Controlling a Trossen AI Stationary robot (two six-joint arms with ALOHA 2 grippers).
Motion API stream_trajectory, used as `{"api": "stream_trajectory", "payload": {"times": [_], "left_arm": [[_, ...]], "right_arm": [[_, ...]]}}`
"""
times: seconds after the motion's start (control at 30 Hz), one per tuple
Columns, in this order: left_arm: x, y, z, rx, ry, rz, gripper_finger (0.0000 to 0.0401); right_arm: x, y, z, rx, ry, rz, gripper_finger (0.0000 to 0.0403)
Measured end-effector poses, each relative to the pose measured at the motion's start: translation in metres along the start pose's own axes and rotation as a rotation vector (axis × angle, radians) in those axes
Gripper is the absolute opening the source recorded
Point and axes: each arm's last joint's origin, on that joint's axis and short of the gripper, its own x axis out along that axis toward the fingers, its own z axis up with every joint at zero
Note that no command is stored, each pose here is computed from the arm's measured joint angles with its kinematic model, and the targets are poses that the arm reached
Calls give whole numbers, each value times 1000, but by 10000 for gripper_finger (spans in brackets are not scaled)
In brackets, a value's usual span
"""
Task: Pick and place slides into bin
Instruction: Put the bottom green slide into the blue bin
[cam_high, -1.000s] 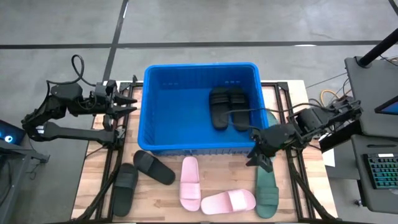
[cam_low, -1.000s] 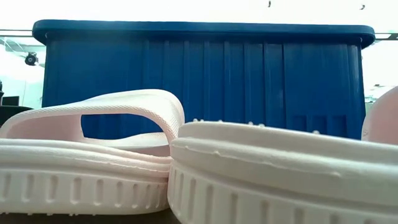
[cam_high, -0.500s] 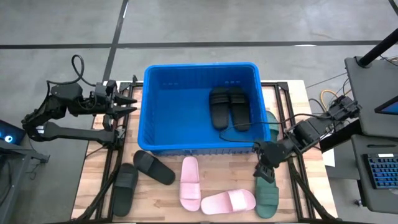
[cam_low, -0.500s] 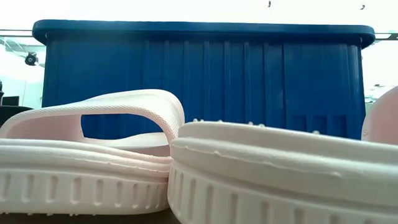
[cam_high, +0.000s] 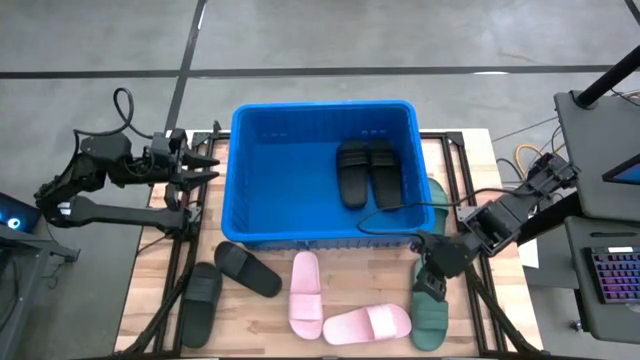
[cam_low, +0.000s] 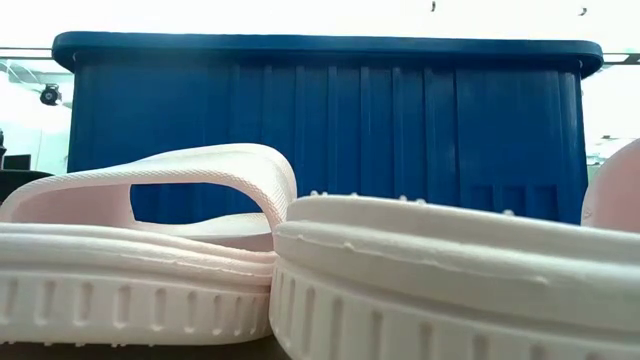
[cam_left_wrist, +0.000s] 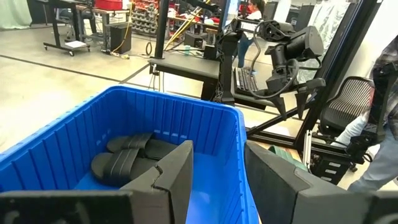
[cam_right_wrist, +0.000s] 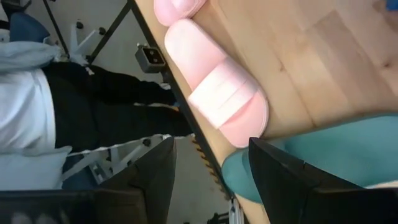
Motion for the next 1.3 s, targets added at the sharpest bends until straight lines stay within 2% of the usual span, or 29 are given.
{"api": "stream_trajectory", "payload": {"times": [0.47,0.7,0.83,1.07,1.3], "left_arm": [[0,0,-1,-1,5,0,128],[-1,0,-1,-1,3,-5,128],[0,0,-2,-1,8,-3,128],[5,2,-14,0,42,3,128],[4,3,-19,-25,45,5,128]], "right_arm": [[4,-2,-4,-15,-30,-26,192],[14,-9,-9,73,-13,-61,192],[17,-9,-15,78,6,-63,192],[24,-9,-25,108,-40,-98,192],[38,-3,-28,86,-27,-108,192]]}}
